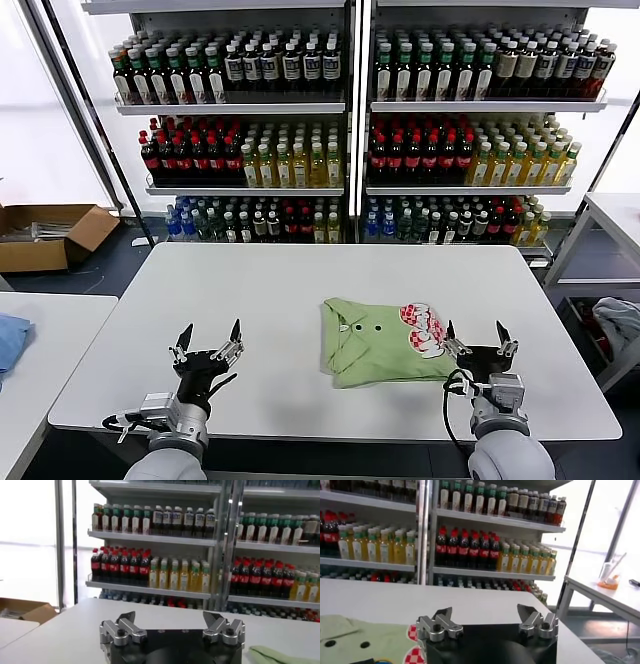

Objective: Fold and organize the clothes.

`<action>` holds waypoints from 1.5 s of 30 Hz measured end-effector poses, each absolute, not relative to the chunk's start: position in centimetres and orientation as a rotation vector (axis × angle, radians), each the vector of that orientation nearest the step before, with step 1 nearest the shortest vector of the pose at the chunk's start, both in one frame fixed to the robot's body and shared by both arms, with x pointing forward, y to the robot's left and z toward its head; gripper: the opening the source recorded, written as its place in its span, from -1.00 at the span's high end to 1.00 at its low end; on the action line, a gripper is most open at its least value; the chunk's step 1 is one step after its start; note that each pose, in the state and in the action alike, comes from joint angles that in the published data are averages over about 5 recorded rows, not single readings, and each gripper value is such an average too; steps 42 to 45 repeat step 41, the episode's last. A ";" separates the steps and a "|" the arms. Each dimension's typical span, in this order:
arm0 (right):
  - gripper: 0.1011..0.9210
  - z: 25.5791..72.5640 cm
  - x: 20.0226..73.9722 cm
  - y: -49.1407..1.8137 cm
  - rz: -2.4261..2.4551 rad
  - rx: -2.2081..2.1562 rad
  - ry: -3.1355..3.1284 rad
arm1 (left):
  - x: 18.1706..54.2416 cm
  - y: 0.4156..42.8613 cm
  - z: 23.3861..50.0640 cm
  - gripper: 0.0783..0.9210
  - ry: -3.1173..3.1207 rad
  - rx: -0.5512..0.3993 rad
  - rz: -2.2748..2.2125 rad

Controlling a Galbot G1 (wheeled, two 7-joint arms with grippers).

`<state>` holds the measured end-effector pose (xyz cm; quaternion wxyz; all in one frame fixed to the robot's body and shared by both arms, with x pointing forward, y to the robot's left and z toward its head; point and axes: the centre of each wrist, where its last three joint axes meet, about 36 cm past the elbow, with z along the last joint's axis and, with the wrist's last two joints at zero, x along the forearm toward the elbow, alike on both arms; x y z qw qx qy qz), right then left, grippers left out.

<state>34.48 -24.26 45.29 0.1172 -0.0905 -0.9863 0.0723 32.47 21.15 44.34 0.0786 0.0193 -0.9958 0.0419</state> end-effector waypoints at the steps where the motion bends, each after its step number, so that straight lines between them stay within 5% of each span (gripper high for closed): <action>1: -0.76 45.4 34.3 -24.4 0.216 -0.264 -2.883 | 32.5 21.2 44.3 -0.77 -2.982 0.059 0.126; 45: -0.76 46.6 31.2 -28.9 0.313 -0.329 -2.803 | 32.9 20.7 43.5 -0.77 -2.951 0.037 0.115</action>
